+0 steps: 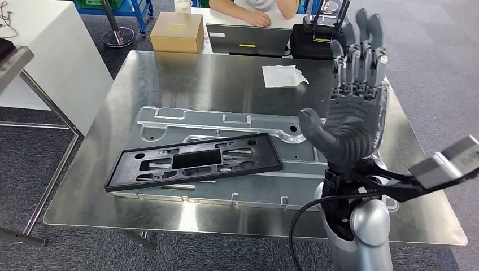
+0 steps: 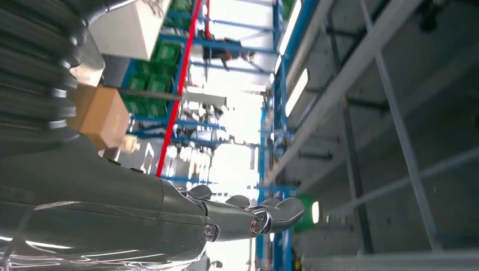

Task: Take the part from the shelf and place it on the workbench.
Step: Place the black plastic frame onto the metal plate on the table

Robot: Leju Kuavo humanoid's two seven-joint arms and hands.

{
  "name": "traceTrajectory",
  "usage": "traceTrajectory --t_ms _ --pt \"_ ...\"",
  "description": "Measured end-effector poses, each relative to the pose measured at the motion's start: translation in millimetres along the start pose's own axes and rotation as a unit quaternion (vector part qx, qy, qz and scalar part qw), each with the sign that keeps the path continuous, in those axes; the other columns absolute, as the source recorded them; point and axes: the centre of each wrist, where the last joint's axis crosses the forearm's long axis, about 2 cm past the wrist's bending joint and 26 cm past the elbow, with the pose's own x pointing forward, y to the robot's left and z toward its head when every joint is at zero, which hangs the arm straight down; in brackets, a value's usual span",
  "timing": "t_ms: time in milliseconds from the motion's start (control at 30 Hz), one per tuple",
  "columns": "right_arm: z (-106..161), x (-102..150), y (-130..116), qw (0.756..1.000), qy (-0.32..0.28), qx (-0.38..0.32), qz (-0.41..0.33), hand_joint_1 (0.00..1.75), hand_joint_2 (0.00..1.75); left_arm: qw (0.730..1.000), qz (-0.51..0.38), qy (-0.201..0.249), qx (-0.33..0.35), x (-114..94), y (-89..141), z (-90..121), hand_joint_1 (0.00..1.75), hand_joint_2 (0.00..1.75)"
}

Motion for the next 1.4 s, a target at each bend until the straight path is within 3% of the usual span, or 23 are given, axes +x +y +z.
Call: traceTrajectory --t_ms 267,600,1033,1400 --pt "77.0 20.0 -22.5 0.994 0.037 -0.041 0.099 0.0 0.0 1.0 -0.005 0.0 -0.023 -4.6 -2.8 3.2 0.0 0.0" --pt "137.1 54.8 -38.9 0.973 0.121 -0.087 0.176 0.0 0.0 0.999 -0.016 -0.001 -0.033 -3.2 -3.5 2.8 0.0 0.0" --pt "155.7 59.7 -44.9 0.96 0.168 -0.103 0.2 0.0 0.0 0.999 -0.003 -0.005 -0.032 1.5 -8.6 0.9 0.0 0.0" --pt "162.2 47.8 -47.7 0.95 0.191 -0.099 0.227 0.0 0.0 1.0 0.009 0.008 -0.015 -4.0 -16.0 5.4 0.0 0.0"
